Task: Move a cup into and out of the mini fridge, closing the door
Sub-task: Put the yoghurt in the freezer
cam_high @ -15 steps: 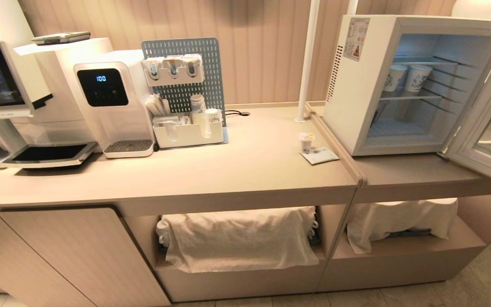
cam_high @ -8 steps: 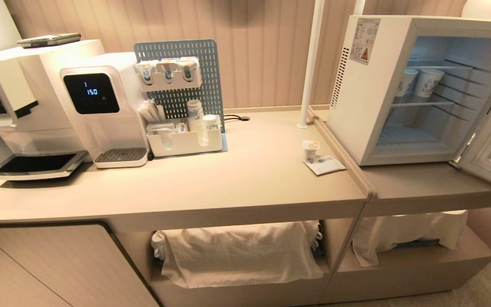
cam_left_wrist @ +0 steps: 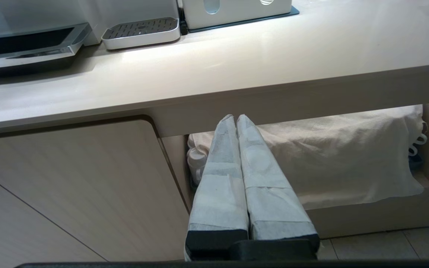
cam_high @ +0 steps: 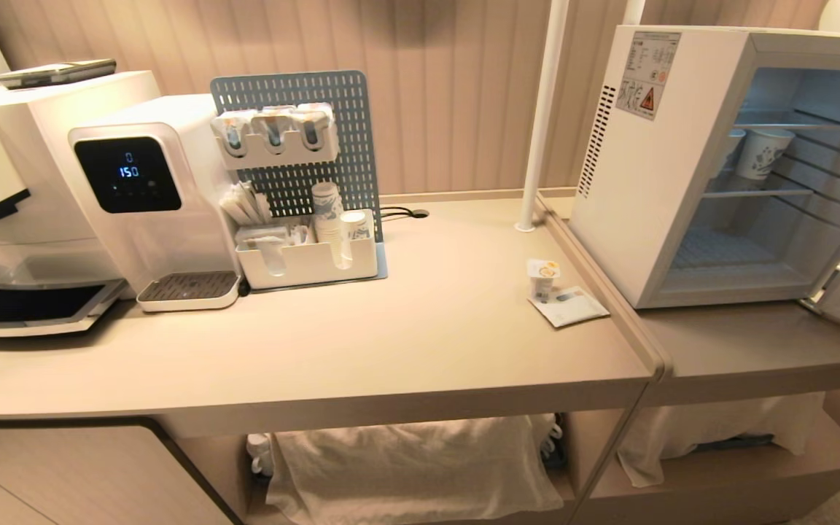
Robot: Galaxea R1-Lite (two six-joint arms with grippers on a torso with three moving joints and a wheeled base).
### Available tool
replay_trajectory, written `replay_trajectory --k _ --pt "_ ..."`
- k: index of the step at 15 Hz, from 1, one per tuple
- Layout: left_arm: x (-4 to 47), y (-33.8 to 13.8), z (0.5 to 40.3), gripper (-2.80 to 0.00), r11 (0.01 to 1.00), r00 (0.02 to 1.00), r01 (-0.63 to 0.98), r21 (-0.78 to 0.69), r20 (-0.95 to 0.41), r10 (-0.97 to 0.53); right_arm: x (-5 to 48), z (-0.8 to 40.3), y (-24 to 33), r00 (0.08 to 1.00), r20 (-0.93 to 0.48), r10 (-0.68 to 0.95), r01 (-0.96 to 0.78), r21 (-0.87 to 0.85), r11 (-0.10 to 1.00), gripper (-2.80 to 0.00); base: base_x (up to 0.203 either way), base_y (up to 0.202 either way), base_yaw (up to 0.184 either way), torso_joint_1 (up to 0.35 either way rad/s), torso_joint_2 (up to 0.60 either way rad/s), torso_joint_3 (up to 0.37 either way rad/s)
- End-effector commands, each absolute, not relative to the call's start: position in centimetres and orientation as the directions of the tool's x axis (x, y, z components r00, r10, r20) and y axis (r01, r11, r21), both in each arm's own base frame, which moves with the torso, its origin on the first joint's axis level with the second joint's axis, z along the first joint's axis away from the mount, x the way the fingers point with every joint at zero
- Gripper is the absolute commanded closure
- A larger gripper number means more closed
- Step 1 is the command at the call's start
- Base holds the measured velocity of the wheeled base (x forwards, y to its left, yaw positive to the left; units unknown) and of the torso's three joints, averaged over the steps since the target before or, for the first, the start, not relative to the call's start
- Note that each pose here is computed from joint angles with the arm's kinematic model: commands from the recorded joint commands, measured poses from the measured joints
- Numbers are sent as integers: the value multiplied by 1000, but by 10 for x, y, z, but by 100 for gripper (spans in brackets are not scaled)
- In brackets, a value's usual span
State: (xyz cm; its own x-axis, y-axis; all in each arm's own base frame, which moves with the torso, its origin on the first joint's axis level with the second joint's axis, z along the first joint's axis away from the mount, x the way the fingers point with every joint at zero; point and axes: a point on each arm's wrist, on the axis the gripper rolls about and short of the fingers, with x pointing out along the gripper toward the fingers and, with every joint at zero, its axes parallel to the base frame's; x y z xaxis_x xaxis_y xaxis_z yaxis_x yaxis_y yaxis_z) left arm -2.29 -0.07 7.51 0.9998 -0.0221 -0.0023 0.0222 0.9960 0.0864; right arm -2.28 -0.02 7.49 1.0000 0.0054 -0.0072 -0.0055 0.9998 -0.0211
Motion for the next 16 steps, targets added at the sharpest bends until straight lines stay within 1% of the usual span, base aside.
replay_trajectory --k 1,2,3,4,5,7,9,11,13,14,16 --pt "-23 -1 75 0 996 1000 22 87 -5 -21 -23 75 0 1000 -6 3 -4 -10 1000 0 0 0 0 0 0 0" --pt "-23 -1 75 0 996 1000 20 84 -3 -20 -24 81 0 1000 23 -3 3 1 1000 0 0 0 0 0 0 0" --pt "-23 -1 75 0 996 1000 19 83 -3 -19 -29 97 0 997 74 -8 7 9 1000 0 0 0 0 0 0 0" --pt "-23 -1 75 0 996 1000 20 83 -3 -20 -35 121 -1 993 120 -12 10 14 1000 0 0 0 0 0 0 0" --pt "-23 -1 75 0 996 1000 21 84 -3 -21 -38 147 -1 991 133 -14 12 17 1000 0 0 0 0 0 0 0" --pt "-23 -1 75 0 997 1000 19 78 -3 -18 -21 191 -1 998 67 -13 11 19 1000 0 0 0 0 0 0 0" --pt "-23 -1 75 0 997 1000 18 77 -2 -18 19 218 0 999 -44 -10 11 23 1000 0 0 0 0 0 0 0" --pt "-23 -1 75 0 997 1000 18 75 -2 -18 73 224 1 989 -147 4 0 25 1000 0 0 0 0 0 0 0" --pt "-23 -1 75 0 997 1000 20 78 -3 -20 123 212 7 962 -258 87 -70 76 995 0 0 0 0 0 0 0" --pt "-23 -1 75 0 997 1000 19 78 -3 -19 145 201 12 935 -322 151 -112 136 984 0 0 0 0 0 0 0" --pt "-23 -1 75 0 997 1000 18 77 -2 -18 187 171 22 837 -455 302 -195 268 943 0 0 0 0 0 0 0"
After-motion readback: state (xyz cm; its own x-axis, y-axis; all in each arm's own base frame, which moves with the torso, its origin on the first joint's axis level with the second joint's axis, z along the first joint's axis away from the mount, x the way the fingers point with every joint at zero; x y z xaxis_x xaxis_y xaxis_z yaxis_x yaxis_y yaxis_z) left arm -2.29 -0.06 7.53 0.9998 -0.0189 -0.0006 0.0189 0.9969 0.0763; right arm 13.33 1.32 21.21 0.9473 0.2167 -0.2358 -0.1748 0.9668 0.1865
